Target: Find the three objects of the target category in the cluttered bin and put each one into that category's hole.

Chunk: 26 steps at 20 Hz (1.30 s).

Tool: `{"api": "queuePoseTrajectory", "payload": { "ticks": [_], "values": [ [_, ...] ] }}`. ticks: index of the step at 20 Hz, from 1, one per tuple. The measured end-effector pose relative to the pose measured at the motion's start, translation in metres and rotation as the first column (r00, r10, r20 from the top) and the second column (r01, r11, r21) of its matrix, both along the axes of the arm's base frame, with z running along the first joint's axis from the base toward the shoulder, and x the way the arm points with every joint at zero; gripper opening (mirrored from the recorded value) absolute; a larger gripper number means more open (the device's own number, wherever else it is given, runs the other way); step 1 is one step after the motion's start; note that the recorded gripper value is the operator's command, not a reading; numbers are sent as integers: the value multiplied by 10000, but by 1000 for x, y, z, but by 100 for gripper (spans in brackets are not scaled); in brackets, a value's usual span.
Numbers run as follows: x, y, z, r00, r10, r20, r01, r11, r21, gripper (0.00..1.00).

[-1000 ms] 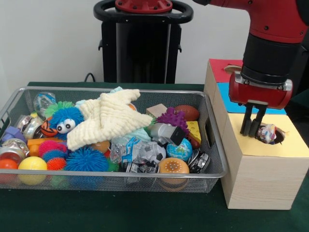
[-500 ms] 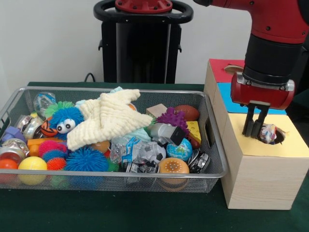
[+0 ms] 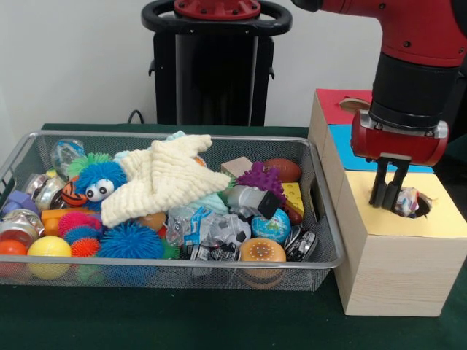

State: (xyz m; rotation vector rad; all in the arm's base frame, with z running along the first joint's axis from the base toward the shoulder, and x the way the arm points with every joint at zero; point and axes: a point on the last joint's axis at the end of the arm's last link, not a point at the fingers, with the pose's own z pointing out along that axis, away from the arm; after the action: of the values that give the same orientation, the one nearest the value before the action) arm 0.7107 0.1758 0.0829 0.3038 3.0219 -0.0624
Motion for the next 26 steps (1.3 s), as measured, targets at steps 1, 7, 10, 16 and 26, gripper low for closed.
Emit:
{"api": "queuePoseTrajectory", "payload": {
  "ticks": [1,7,10,16,26],
  "values": [
    [0,0,0,10000,2,1,-2,10000,1,0],
    [0,2,0,10000,18,13,-18,10000,43,0],
    [1,4,1,10000,35,23,-35,10000,74,0],
    [0,10,0,10000,90,12,-90,9998,182,0],
    [-2,24,-3,9997,224,-30,-223,9991,353,0]
  ]
}}
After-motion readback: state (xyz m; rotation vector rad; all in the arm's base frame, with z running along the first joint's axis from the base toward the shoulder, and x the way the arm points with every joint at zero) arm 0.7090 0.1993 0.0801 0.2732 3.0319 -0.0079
